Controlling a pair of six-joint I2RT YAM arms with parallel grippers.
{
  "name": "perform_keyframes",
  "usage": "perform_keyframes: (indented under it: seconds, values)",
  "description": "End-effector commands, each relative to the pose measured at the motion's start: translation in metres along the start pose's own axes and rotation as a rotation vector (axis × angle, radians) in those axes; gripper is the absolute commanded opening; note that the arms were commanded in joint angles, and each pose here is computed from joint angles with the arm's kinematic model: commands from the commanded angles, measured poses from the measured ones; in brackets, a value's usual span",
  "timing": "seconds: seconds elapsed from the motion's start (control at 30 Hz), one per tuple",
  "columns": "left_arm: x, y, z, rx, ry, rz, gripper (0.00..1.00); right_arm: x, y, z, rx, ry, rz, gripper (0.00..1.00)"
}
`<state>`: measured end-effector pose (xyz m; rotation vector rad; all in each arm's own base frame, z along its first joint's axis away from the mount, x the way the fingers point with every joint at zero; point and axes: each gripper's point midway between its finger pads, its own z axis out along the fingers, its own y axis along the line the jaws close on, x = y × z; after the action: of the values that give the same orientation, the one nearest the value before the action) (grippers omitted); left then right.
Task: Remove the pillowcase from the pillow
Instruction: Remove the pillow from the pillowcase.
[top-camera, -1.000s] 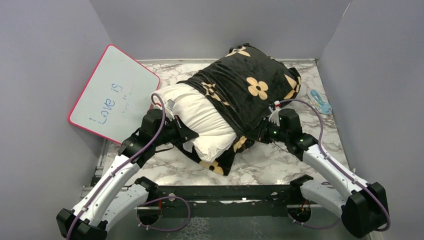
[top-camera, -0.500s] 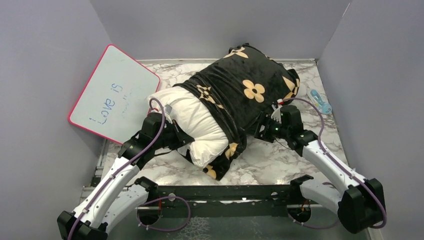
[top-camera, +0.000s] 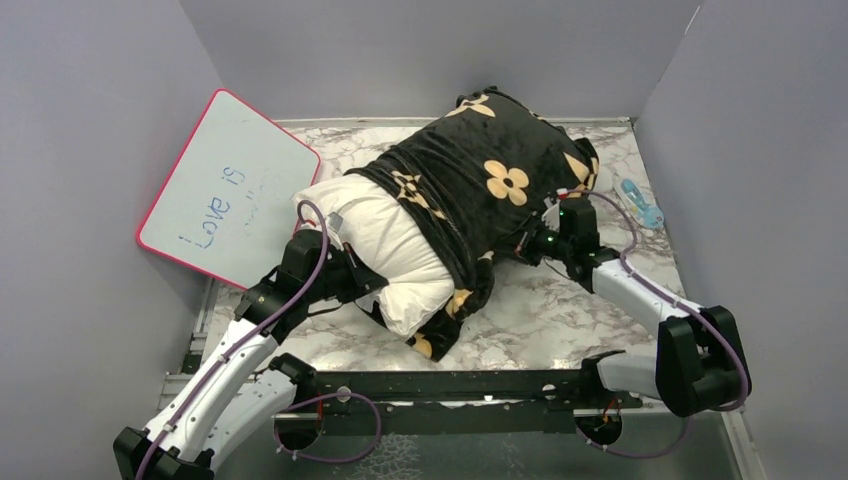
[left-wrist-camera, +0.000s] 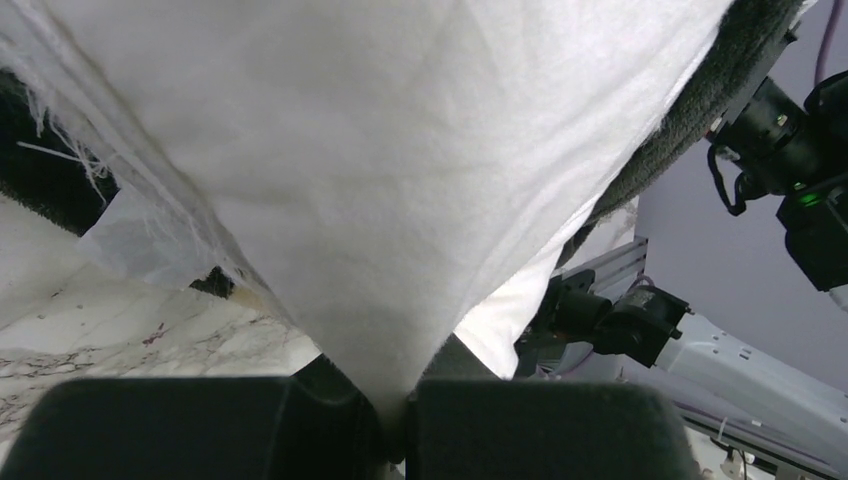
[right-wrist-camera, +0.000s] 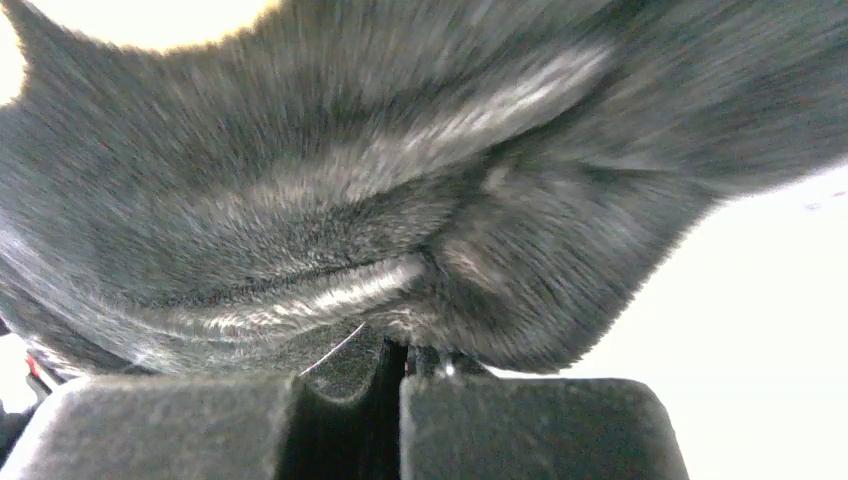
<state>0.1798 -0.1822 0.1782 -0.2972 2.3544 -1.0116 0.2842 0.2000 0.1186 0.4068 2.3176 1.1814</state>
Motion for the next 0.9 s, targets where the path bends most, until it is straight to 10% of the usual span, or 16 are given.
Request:
perform_keyframes:
  seconds: [0.0,0.13,0.33,0.53,0.87]
  values:
    - [-0.012,-0.003,-0.019,-0.029,-0.062,0.038,0.0,-0.102,-0.027,-0.037,0.158,-0.316,-0.028,0.0]
    - [-0.016,0.006,-0.031,-0.095,-0.093,0.05,0.0,-0.158,-0.049,-0.083,0.175,-0.403,0.003,0.01]
    - [-0.008,0.011,-0.027,-0.096,-0.064,0.048,0.0,-0.123,-0.006,-0.08,-0.094,-0.198,-0.072,0.03]
    - [-0.007,0.006,-0.02,-0.066,-0.043,0.054,0.0,-0.083,0.001,-0.098,-0.11,-0.172,-0.108,0.53]
    - [-0.008,-0.005,-0.009,-0.008,-0.023,0.055,0.0,0.031,0.008,-0.085,-0.268,0.068,-0.008,0.76]
